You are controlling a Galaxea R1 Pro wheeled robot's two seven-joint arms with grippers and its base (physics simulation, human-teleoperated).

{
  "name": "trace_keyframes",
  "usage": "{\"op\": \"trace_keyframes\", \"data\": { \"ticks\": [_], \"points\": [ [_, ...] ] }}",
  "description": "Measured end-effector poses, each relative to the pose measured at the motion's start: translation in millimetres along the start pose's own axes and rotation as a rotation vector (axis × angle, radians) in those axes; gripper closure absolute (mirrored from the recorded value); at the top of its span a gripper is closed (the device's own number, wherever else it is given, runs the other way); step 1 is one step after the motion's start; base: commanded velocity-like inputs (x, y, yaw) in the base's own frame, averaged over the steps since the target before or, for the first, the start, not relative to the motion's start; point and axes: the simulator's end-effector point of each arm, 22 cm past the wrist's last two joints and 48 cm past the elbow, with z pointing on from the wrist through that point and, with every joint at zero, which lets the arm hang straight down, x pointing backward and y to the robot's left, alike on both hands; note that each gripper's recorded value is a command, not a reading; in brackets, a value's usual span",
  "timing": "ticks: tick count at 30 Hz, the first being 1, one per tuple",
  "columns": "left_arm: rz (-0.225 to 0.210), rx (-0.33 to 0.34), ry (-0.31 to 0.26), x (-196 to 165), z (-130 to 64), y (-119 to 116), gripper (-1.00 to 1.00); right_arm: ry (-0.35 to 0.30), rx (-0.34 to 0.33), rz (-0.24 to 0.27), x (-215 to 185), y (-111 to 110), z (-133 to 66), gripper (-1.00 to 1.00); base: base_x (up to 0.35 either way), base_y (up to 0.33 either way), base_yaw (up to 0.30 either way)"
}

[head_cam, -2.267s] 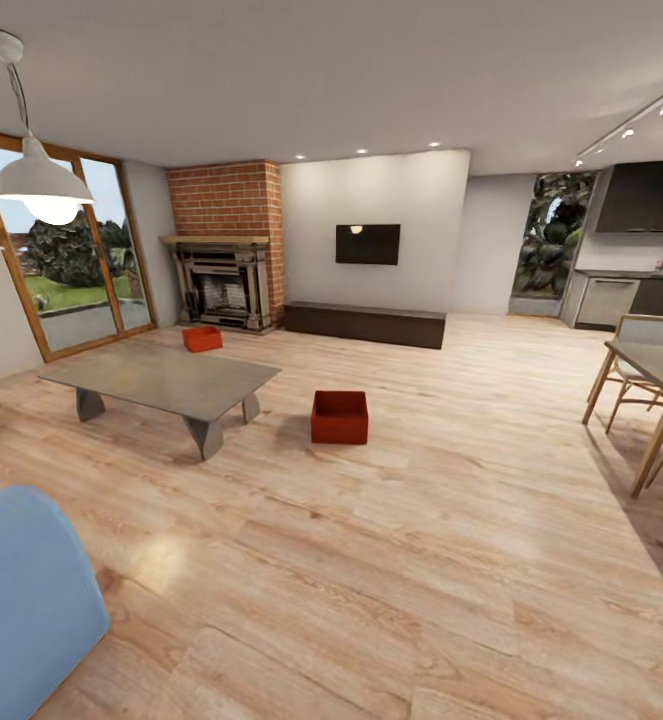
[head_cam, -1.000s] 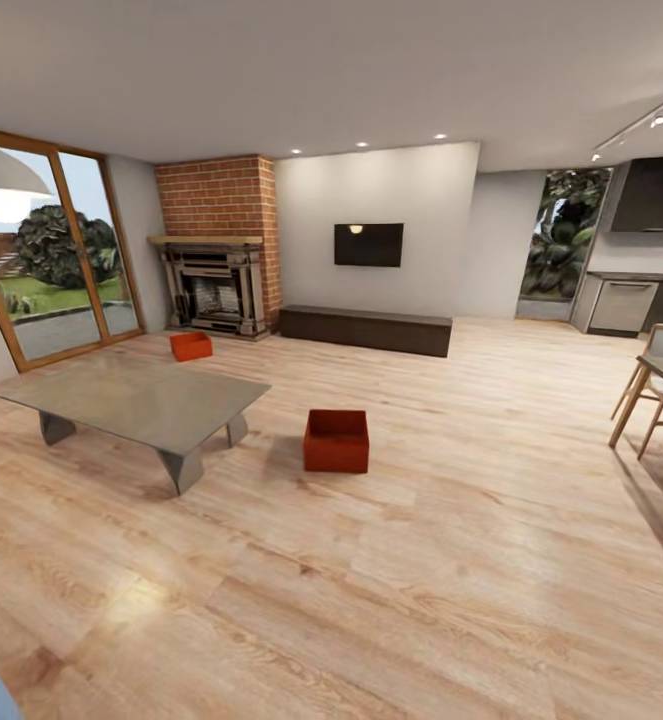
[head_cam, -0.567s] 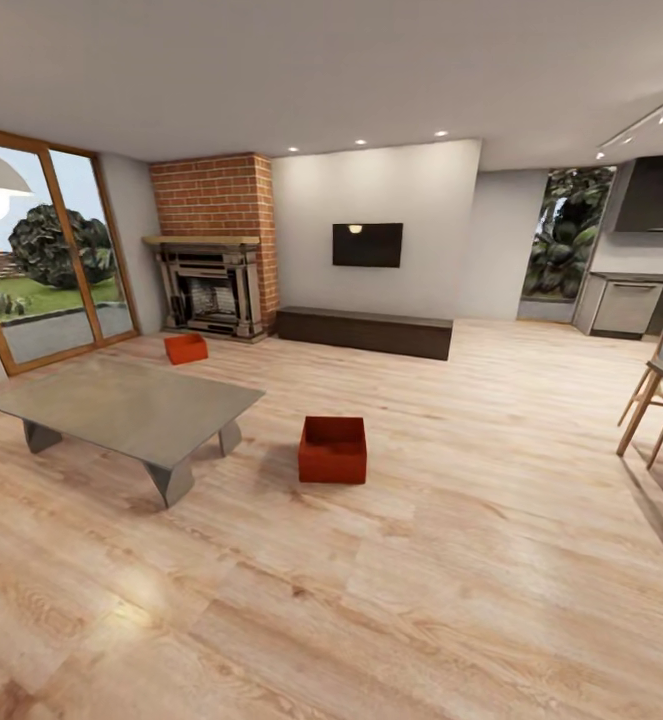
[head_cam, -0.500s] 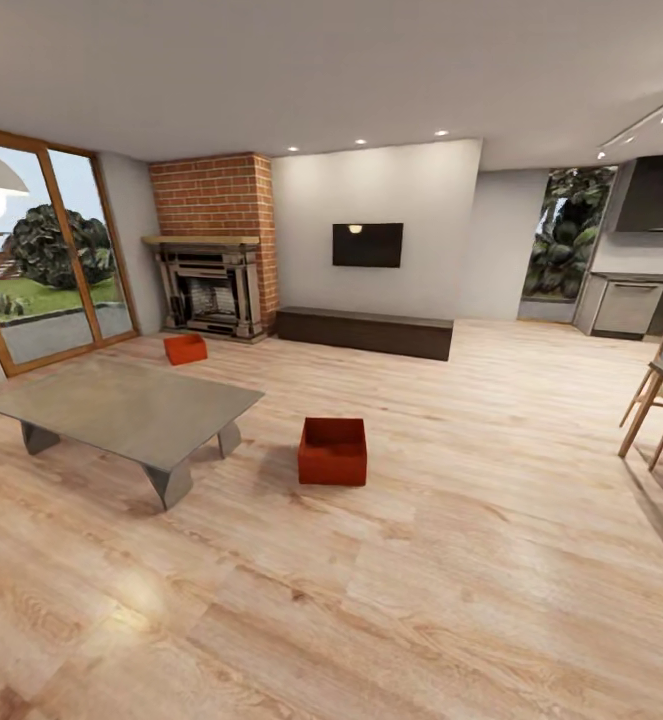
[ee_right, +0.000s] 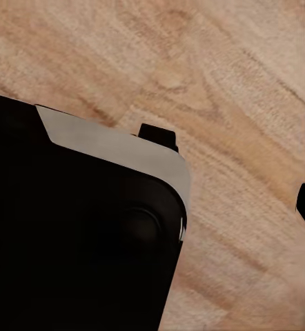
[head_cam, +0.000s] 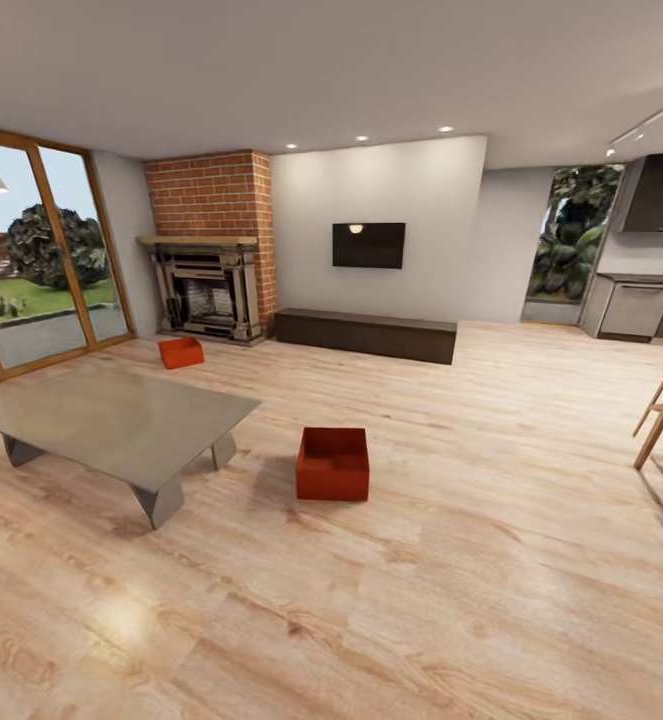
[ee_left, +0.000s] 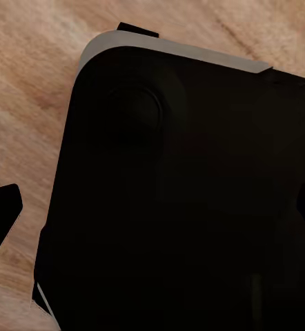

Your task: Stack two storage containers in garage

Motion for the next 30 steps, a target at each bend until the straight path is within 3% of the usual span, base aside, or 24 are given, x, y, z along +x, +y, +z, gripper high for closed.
{"op": "trace_keyframes", "data": {
  "ticks": [30],
  "points": [
    [0.0,0.0,0.0,-0.1,0.0,0.0,-1.0,0.0,0.0,0.003,-0.2,0.4,0.0,-1.0,0.323,0.0,0.0]
  ]
}}
